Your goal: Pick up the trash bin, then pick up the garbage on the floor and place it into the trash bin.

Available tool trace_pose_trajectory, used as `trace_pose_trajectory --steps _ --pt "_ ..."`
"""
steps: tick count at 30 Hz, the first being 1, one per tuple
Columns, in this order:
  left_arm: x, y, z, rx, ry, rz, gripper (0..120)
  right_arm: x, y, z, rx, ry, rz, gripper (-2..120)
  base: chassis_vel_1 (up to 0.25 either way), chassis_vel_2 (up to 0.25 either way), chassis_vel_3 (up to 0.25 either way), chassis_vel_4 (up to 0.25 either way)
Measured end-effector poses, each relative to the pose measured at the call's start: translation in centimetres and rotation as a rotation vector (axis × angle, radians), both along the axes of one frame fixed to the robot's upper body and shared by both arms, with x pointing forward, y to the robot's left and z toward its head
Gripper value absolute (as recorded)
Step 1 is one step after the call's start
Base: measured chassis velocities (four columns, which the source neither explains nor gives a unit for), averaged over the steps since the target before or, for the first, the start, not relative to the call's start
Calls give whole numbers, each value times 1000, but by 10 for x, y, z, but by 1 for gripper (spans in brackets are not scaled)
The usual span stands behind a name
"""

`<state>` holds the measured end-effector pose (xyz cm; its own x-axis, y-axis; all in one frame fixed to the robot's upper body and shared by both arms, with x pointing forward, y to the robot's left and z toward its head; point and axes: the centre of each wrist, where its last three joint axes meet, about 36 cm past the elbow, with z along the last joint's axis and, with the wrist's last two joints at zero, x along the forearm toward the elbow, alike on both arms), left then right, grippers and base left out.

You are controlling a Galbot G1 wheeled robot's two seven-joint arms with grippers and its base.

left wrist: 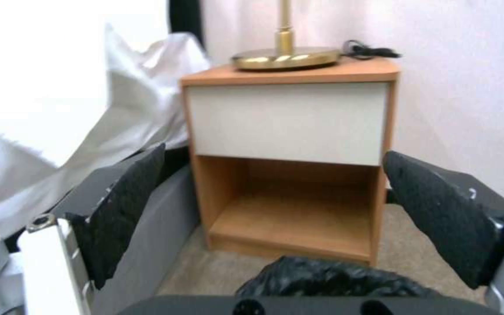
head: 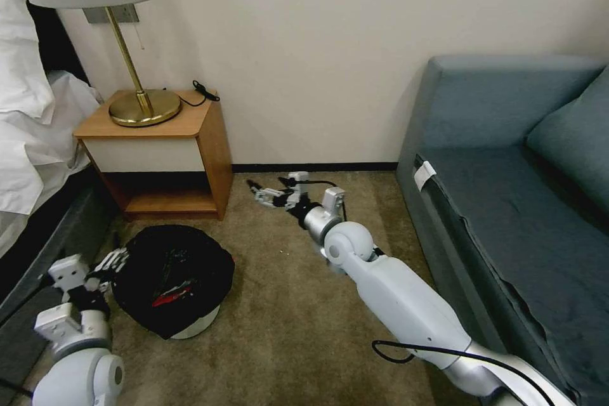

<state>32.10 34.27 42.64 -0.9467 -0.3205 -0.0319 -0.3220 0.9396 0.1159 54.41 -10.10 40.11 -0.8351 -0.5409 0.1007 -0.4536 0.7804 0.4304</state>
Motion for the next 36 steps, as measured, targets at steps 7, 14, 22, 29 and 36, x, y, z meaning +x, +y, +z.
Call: trace_pose_trajectory --steps 7,14,22,29,36 --pt "21 -10 2 -4 8 -86 100 -2 -25 -29 -18 62 -126 100 0 0 0 0" --pt "49 -40 -9 -48 20 -193 100 -5 -45 -63 -26 109 -222 100 0 0 0 0" --pt "72 -60 -17 -51 31 -247 100 0 -51 -85 -9 133 -271 100 0 0 0 0" --pt "75 -61 -19 -49 47 -250 100 2 -52 -89 -7 135 -284 100 0 0 0 0" --pt "75 -61 -19 -50 48 -248 100 2 -52 -89 -7 134 -283 100 0 0 0 0"
